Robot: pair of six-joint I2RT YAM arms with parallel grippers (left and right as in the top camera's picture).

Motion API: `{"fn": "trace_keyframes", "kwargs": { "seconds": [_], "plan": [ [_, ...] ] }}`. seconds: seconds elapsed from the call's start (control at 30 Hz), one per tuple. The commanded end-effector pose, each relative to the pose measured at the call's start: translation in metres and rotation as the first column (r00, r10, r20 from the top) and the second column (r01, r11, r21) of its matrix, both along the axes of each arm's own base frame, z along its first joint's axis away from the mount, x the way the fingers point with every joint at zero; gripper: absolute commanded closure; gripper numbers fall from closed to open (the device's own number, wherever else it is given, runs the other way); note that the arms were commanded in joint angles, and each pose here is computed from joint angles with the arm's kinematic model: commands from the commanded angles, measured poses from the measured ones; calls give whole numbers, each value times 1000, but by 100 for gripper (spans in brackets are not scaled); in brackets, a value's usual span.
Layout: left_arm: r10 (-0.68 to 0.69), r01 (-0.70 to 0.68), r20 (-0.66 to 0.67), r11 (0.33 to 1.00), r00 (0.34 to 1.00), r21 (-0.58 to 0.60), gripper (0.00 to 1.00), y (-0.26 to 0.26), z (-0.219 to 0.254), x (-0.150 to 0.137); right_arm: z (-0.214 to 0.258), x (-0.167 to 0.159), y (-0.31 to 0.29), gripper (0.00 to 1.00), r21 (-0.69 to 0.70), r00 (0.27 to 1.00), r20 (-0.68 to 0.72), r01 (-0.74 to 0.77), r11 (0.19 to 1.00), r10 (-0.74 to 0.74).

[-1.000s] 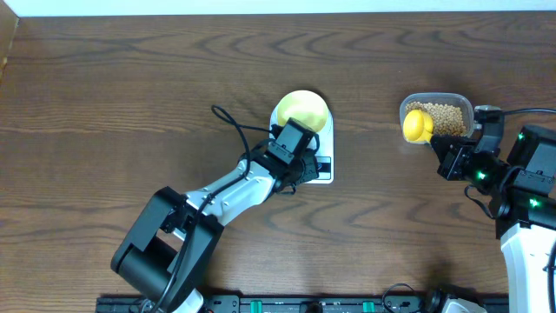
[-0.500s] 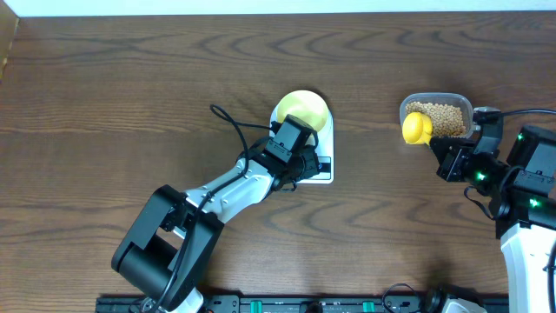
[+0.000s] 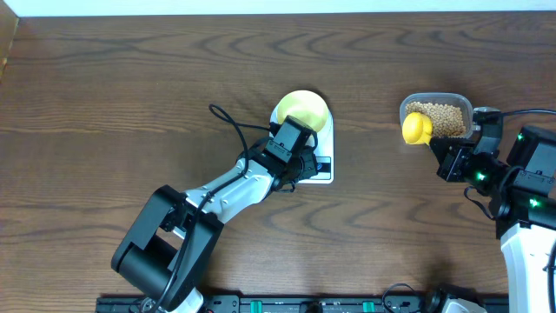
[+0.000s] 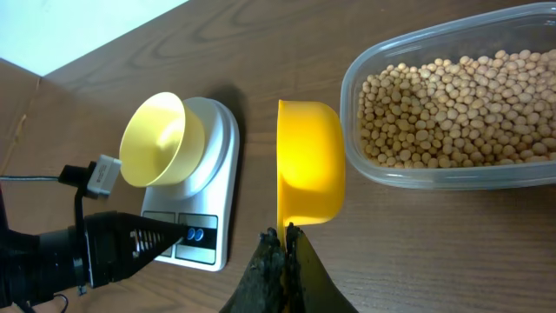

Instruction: Scoop item into bowl and weigh 50g on scale

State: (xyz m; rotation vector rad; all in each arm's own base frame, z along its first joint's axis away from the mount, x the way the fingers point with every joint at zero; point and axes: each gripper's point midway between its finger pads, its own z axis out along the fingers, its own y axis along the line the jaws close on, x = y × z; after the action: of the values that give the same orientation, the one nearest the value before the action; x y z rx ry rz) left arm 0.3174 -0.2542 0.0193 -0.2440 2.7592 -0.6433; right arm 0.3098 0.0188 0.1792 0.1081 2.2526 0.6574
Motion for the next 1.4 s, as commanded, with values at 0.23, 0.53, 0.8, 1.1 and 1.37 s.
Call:
{"fn": "trace_keyframes", "kwargs": {
  "seconds": [0.23,0.53,0.8,1.1,1.37],
  "plan": [
    [27,-26,-30,999,999,47,93,8,-19,0,7,3,1,99,-20,1000,26,-17,1000,18],
    [39,-39,18,999,999,25,93,17,4,11,5,1,0,99,-39,999,22,-27,999,28],
    [-106,101,188,994,976,36,92,32,97,-12,4,-1,2,99,-30,999,14,-32,999,33],
    [-50,-30,535,990,843,140,3,148,213,-5,18,-9,28,99,88,987,57,-155,984,151],
    [-178,29,508,957,843,288,3,185,209,-26,17,-10,28,99,95,988,46,-152,984,148]
  ]
}}
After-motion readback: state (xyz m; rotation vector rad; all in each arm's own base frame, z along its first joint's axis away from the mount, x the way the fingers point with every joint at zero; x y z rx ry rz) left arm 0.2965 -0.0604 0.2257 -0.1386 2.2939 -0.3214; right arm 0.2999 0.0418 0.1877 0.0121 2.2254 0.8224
